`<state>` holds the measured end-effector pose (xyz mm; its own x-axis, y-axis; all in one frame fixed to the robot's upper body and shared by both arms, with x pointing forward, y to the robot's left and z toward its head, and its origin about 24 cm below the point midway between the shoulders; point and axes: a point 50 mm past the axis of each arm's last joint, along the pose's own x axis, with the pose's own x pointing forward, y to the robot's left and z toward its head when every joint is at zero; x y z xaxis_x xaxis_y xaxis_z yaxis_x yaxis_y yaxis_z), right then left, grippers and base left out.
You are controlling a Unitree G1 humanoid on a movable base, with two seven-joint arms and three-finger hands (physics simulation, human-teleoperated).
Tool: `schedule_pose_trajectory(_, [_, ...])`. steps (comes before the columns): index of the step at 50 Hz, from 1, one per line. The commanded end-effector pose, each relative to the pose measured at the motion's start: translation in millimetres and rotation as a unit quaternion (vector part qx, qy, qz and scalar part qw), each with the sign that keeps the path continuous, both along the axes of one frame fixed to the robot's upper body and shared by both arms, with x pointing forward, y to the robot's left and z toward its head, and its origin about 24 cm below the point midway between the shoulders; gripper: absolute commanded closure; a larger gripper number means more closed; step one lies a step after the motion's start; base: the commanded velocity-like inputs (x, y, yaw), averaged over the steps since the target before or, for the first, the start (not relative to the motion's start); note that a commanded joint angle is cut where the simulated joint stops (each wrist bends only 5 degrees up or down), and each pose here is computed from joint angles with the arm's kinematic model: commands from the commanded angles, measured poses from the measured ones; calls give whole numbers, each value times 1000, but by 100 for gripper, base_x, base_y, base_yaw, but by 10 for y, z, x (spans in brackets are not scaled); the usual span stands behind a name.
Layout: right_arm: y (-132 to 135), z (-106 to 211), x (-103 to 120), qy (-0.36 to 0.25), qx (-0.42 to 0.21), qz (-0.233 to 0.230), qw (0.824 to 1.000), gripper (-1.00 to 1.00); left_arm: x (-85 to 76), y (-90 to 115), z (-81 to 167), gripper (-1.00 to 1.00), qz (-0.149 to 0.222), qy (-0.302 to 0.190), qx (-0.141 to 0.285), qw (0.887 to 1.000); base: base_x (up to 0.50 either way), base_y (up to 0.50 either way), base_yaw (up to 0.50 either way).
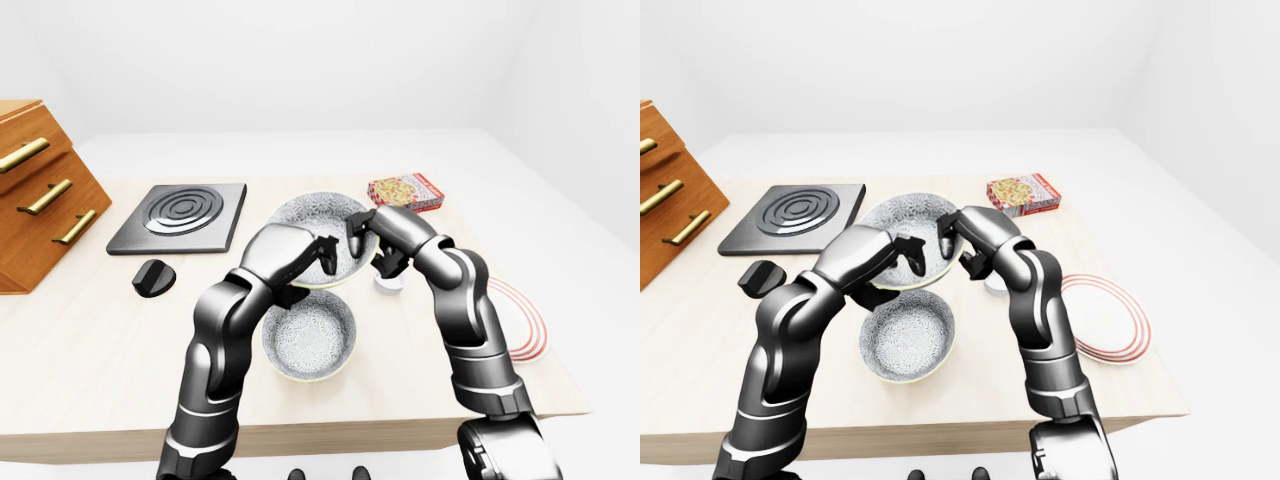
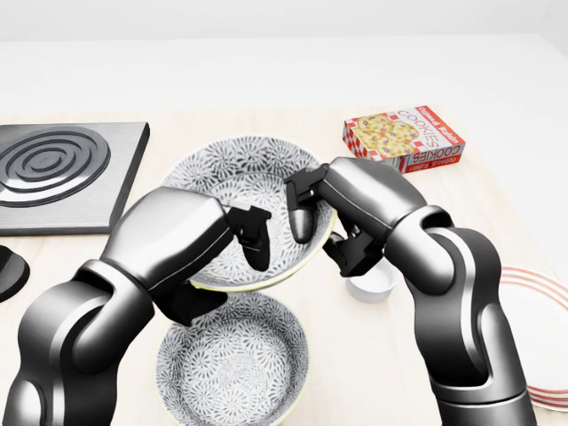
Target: Pick the akita bowl from table center and place it on the plate.
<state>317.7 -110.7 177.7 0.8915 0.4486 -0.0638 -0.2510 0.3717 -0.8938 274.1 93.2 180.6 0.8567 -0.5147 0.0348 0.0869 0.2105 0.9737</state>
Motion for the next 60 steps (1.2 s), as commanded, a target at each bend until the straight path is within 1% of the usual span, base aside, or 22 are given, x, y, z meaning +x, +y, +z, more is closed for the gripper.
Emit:
schedule_pose_trajectory(1, [-39, 23, -8, 5, 40, 17, 999, 100, 40, 106, -44, 17, 27, 8, 17, 999, 0, 0, 0])
schedule_pose_trajectory(7, [-45, 11, -12, 7, 40, 16, 999, 100, 48, 114, -52, -7, 29, 9, 20, 999, 0, 0, 0])
schedule_pose_trajectory(8, [-48, 5, -9, 8, 40, 16, 999, 100, 47, 114, -51, -43, 29, 9, 20, 999, 0, 0, 0])
schedule_pose_trajectory(9, [-48, 5, -9, 9, 40, 16, 999, 100, 47, 114, -51, -43, 29, 9, 20, 999, 0, 0, 0])
schedule_pose_trajectory(11, [-58, -2, -7, 10, 41, 14, 999, 100, 42, 114, -44, -65, 28, 7, 19, 999, 0, 0, 0])
schedule_pose_trajectory(12, [-68, -4, -4, 11, 41, 13, 999, 100, 36, 113, -39, -100, 28, 6, 16, 999, 0, 0, 0])
schedule_pose_trajectory(20, [-136, 7, 17, 12, 42, 5, 999, 100, -67, 123, 57, -100, 13, -15, -11, 1000, 0, 0, 0])
schedule_pose_trajectory(24, [-172, 18, 19, 10, 42, 1, 999, 100, -215, 116, 268, -100, -15, -61, -53, 997, 0, 0, 0])
schedule_pose_trajectory(25, [-183, 16, 16, 10, 42, 0, 999, 100, -294, 94, 362, -100, -33, -82, -78, 993, 0, 0, 0])
schedule_pose_trajectory(27, [-197, 20, 10, 9, 43, -1, 999, 100, -362, 112, 484, -100, -35, -91, -125, 987, 0, 0, 0])
schedule_pose_trajectory(28, [-205, 22, 7, 8, 44, -2, 999, 100, -382, 141, 548, -100, -28, -87, -161, 983, 0, 0, 0])
schedule_pose_trajectory(29, [-213, 24, 6, 8, 44, -2, 999, 100, -410, 139, 607, -100, -36, -96, -172, 980, 0, 0, 0])
schedule_pose_trajectory(30, [-232, 31, 4, 6, 46, -4, 999, 100, -498, 120, 776, -100, -67, -131, -207, 967, 0, 0, 0])
schedule_pose_trajectory(33, [-257, 39, -1, 4, 47, -6, 999, 100, -608, 111, 953, -100, -121, -166, -223, 953, 0, 0, 0])
schedule_pose_trajectory(35, [-288, 57, -23, -1, 50, -9, 999, 100, -759, 166, 1171, -100, -173, -215, -271, 922, 0, 0, 0])
schedule_pose_trajectory(37, [-307, 59, -25, -1, 51, -10, 999, 100, -740, 224, 1186, -100, -206, -201, -285, 914, 0, 0, 0])
schedule_pose_trajectory(38, [-334, 73, -23, -3, 52, -13, 999, 100, -594, 362, 1156, -100, -173, -199, -335, 904, 0, 0, 0])
schedule_pose_trajectory(40, [-354, 103, -31, -9, 54, -14, 998, 100, -538, 480, 1138, -100, -169, -199, -386, 885, 0, 0, 0])
schedule_pose_trajectory(41, [-367, 125, -42, -14, 56, -14, 998, 100, -519, 517, 1097, -100, -170, -188, -403, 879, 0, 0, 0])
schedule_pose_trajectory(45, [-433, 164, -77, -23, 63, -17, 998, 100, -443, 590, 858, -100, -140, -142, -439, 876, 0, 0, 0])
schedule_pose_trajectory(48, [-484, 157, -78, -21, 68, -21, 997, 100, -545, 596, 807, -100, -139, -148, -471, 858, 0, 0, 0])
schedule_pose_trajectory(60, [-871, 52, -249, -19, 73, -75, 994, 100, -726, 515, 735, -100, -141, -152, -474, 856, 0, 0, 0])
